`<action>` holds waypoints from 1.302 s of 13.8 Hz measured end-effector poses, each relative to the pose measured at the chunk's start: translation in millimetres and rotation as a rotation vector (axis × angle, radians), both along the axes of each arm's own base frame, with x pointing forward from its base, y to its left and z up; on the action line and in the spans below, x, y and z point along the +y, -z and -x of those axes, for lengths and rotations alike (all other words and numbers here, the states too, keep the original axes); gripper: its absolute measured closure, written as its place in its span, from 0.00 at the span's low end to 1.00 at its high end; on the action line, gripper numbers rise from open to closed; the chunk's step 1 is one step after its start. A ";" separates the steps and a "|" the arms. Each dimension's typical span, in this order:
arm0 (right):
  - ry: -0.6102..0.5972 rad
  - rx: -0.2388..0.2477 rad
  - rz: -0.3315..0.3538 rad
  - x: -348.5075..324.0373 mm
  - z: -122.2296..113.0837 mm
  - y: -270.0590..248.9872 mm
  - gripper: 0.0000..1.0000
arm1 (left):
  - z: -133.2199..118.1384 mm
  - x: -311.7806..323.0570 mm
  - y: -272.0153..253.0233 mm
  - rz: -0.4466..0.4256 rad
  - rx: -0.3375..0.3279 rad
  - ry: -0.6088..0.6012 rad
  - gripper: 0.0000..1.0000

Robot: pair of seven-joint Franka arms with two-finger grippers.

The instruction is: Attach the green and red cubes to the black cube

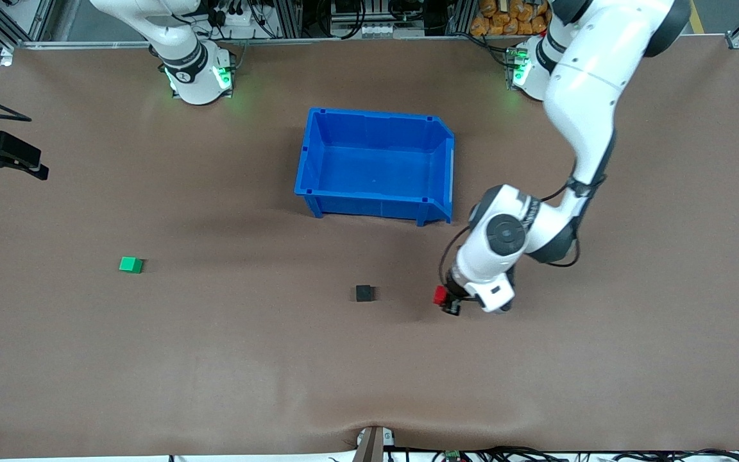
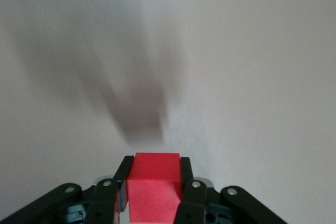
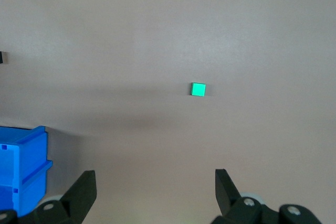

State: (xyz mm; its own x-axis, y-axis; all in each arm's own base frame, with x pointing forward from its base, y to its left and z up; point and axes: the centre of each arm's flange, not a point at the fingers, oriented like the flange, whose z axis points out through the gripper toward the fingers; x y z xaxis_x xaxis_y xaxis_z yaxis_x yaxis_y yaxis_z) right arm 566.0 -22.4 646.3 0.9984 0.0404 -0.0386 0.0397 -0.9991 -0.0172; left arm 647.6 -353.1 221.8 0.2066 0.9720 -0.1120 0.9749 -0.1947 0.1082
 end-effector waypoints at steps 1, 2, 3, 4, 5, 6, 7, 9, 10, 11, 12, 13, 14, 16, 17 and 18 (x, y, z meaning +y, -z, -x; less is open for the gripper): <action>0.000 0.000 0.000 0.0 0.0 0.0 0.00 | 1.8 -12.3 8.0 0.014 0.017 -0.020 0.60; 0.000 0.000 0.000 0.0 0.0 0.0 0.00 | 3.5 -21.0 14.2 0.041 0.039 -0.043 0.60; 0.000 0.000 0.000 -0.1 0.0 0.0 0.00 | 5.3 -27.7 18.3 0.075 0.065 -0.069 0.60; 0.000 0.000 0.000 -0.1 0.0 0.0 0.00 | 7.1 -34.5 18.9 0.107 0.087 -0.090 0.60; 0.000 0.000 0.000 -0.2 0.0 0.0 0.00 | 10.7 -43.7 19.4 0.128 0.106 -0.104 0.60; 0.001 0.000 0.000 -0.4 0.0 0.0 0.00 | 15.3 -55.5 19.8 0.136 0.122 -0.120 0.60; 0.001 0.000 0.000 -0.3 0.0 0.0 0.00 | 20.5 -69.4 21.3 0.139 0.132 -0.135 0.60; 0.001 0.000 0.000 -0.4 0.0 0.0 0.00 | 31.2 -93.7 32.0 0.131 0.138 -0.139 0.60; 0.001 0.000 0.000 -0.4 0.0 0.0 0.00 | 35.7 -101.8 39.2 0.119 0.136 -0.134 0.60; 0.001 0.000 0.000 -0.4 0.0 0.1 0.00 | 36.4 -106.0 41.6 0.111 0.126 -0.130 0.60; 0.001 0.000 0.000 -0.4 0.0 0.1 0.00 | 35.5 -107.0 41.3 0.103 0.119 -0.127 0.60; 0.001 0.000 0.000 -0.4 0.0 0.1 0.00 | 34.3 -106.5 41.4 0.101 0.117 -0.129 0.60; 0.001 0.000 0.000 -0.4 0.0 0.1 0.00 | 32.4 -105.5 41.3 0.101 0.114 -0.131 0.60; 0.001 0.000 0.000 -0.4 0.0 0.1 0.00 | 27.4 -104.1 41.1 0.103 0.106 -0.136 0.60; 0.001 0.000 0.000 -0.4 0.0 0.1 0.00 | 25.1 -103.5 41.3 0.104 0.102 -0.138 0.60; 0.001 0.000 0.000 -0.4 0.0 0.1 0.00 | 22.9 -103.0 41.3 0.106 0.098 -0.140 0.60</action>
